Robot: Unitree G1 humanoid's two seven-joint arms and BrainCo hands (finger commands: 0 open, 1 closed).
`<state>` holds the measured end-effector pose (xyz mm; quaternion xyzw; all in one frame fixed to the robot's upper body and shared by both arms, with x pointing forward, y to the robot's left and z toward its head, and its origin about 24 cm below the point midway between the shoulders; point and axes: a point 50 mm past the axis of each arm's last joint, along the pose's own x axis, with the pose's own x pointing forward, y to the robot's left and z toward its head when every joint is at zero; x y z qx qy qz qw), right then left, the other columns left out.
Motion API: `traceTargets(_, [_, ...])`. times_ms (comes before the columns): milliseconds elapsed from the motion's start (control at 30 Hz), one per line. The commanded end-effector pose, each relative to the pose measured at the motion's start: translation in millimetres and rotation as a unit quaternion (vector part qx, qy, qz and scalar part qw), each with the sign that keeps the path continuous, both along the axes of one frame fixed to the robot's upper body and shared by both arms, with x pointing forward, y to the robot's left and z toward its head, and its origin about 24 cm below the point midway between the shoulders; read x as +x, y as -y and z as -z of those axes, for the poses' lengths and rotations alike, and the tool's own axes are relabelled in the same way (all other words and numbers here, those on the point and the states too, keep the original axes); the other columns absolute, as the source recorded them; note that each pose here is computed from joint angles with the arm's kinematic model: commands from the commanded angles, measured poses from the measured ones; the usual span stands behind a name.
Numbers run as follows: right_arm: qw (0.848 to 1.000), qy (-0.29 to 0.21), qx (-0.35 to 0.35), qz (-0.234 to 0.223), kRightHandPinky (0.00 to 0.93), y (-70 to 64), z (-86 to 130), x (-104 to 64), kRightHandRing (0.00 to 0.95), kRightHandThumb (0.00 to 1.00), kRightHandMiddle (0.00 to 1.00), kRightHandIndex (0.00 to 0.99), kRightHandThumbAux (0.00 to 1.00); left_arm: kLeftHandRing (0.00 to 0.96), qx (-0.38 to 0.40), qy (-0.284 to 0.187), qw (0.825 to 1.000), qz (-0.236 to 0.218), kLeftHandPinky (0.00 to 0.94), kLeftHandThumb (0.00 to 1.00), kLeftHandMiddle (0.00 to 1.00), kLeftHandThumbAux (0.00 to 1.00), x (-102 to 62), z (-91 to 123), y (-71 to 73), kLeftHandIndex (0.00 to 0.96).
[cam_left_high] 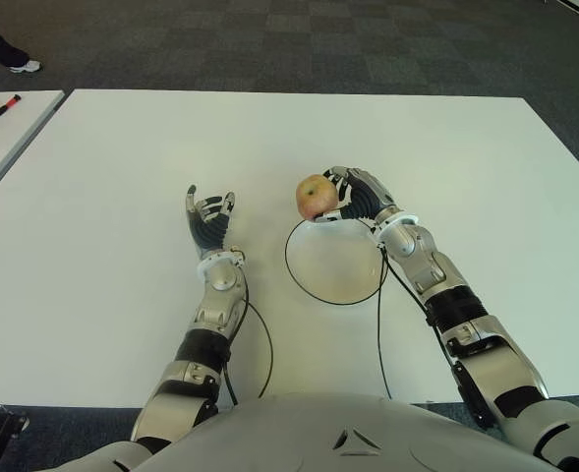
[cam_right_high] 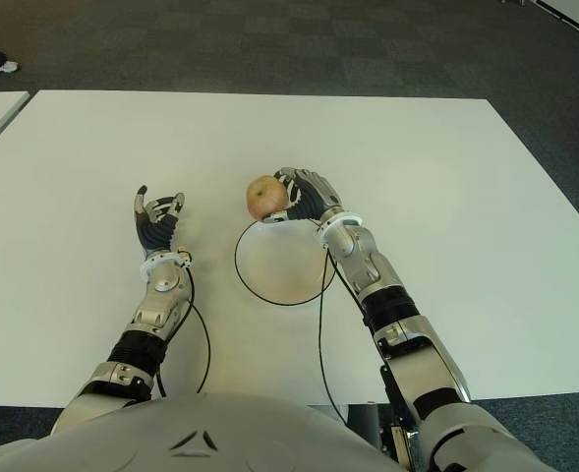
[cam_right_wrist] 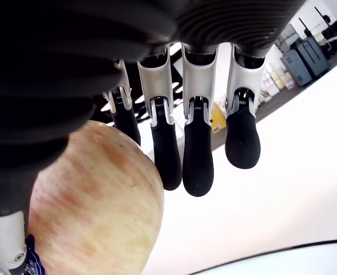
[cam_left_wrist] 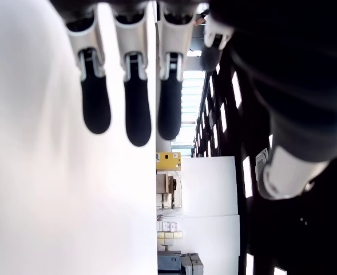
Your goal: Put the apples into the plate.
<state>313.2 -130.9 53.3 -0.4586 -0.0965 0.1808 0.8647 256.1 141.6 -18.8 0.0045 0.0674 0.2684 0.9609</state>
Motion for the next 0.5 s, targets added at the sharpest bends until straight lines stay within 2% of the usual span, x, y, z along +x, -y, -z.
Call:
traceTargets(33, [1.000, 0.002, 0.008, 0.004, 0.668, 4.5, -0.8, -2.2, 0.560, 0.946, 0.465, 0.383, 0.662, 0.444, -0.045, -0.011, 0.999, 0.007, 0.463, 0.178, 0.385, 0.652, -2.7, 4.6, 22.8, 0.099])
traceTargets(500, [1.000, 0.011, 0.000, 0.002, 0.651, -2.0, -2.0, -5.5, 0.559, 0.944, 0.467, 0.375, 0.663, 0.444, -0.056, -0.007, 0.998, 0.008, 0.467, 0.194, 0.374, 0.672, -1.1, 6.3, 15.7, 0.107])
